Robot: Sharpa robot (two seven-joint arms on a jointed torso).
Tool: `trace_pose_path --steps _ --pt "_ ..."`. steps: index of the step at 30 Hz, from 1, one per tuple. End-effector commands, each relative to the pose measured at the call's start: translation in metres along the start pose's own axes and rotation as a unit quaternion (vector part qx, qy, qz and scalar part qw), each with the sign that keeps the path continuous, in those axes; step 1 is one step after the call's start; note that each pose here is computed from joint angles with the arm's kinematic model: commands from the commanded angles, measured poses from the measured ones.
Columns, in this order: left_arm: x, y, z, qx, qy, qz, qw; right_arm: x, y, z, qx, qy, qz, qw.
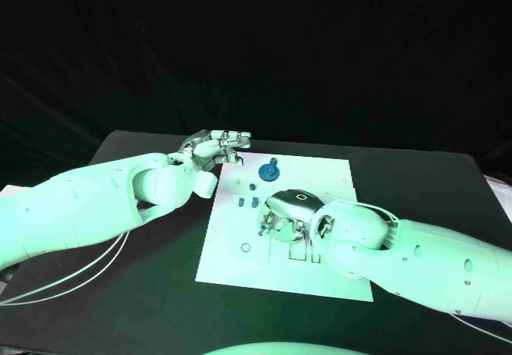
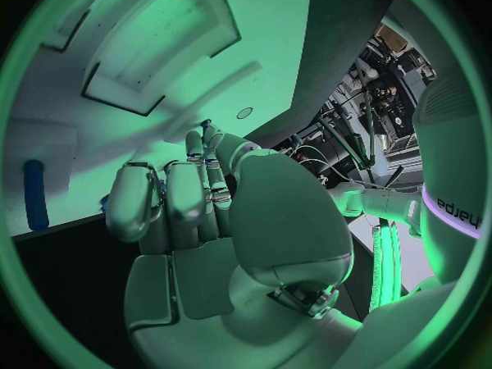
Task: Assemble the parts on the task board
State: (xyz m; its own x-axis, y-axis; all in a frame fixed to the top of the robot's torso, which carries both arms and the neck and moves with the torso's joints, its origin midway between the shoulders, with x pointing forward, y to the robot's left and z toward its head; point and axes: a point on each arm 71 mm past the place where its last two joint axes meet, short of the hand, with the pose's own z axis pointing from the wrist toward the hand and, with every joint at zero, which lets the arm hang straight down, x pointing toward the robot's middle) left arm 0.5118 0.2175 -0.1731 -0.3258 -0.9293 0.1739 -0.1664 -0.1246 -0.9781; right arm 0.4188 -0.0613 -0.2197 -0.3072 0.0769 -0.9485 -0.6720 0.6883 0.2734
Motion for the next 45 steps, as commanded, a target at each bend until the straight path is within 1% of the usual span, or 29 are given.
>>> trace_pose_path --steps 1,12,18,24,26,28,31,34,36,39,42,43,45 --pt "0.0033 -0.0004 0.0005 0.002 0.014 0.000 1.000 0.003 0.001 0.001 -0.006 0.008 -0.020 1.000" --pt "0.0027 0.0000 0.0003 -0.001 0.014 0.001 1.000 0.010 0.002 0.006 -0.003 0.025 -0.026 0.999" --pt "0.0020 0.0001 0.0001 -0.002 0.013 0.002 1.000 0.012 0.000 0.007 0.000 0.029 -0.024 0.999" --pt "0.0012 0.0001 0.0002 -0.003 0.013 0.006 1.000 0.010 -0.001 0.006 0.001 0.012 -0.018 1.000" --pt "0.0010 0.0001 0.0001 -0.003 0.012 0.006 1.000 0.008 -0.002 0.005 0.002 0.000 -0.015 1.000" --pt "0.0008 0.0001 0.0001 -0.003 0.012 0.007 1.000 0.005 -0.003 0.003 0.002 -0.019 -0.010 1.000" --pt "0.0004 0.0001 0.0001 -0.003 0.011 0.007 1.000 0.001 -0.004 -0.002 0.002 -0.046 0.001 0.999" --pt "-0.0002 0.0002 0.0002 -0.003 0.010 0.008 1.000 -0.004 -0.008 -0.011 0.001 -0.065 0.015 0.998" --pt "-0.0005 0.0002 0.0002 -0.004 0.010 0.008 1.000 -0.008 -0.011 -0.017 0.003 -0.069 0.028 0.997" --pt "-0.0014 0.0002 0.0003 -0.004 0.009 0.008 1.000 -0.018 -0.018 -0.028 0.012 -0.075 0.048 0.996" --pt "-0.0022 0.0002 0.0003 -0.004 0.008 0.008 1.000 -0.033 -0.030 -0.040 0.028 -0.077 0.055 0.995" --pt "-0.0025 0.0002 0.0002 -0.004 0.007 0.008 1.000 -0.041 -0.037 -0.046 0.038 -0.076 0.052 0.995" --pt "-0.0025 0.0001 0.0002 -0.004 0.008 0.008 1.000 -0.050 -0.046 -0.052 0.049 -0.075 0.044 0.995"
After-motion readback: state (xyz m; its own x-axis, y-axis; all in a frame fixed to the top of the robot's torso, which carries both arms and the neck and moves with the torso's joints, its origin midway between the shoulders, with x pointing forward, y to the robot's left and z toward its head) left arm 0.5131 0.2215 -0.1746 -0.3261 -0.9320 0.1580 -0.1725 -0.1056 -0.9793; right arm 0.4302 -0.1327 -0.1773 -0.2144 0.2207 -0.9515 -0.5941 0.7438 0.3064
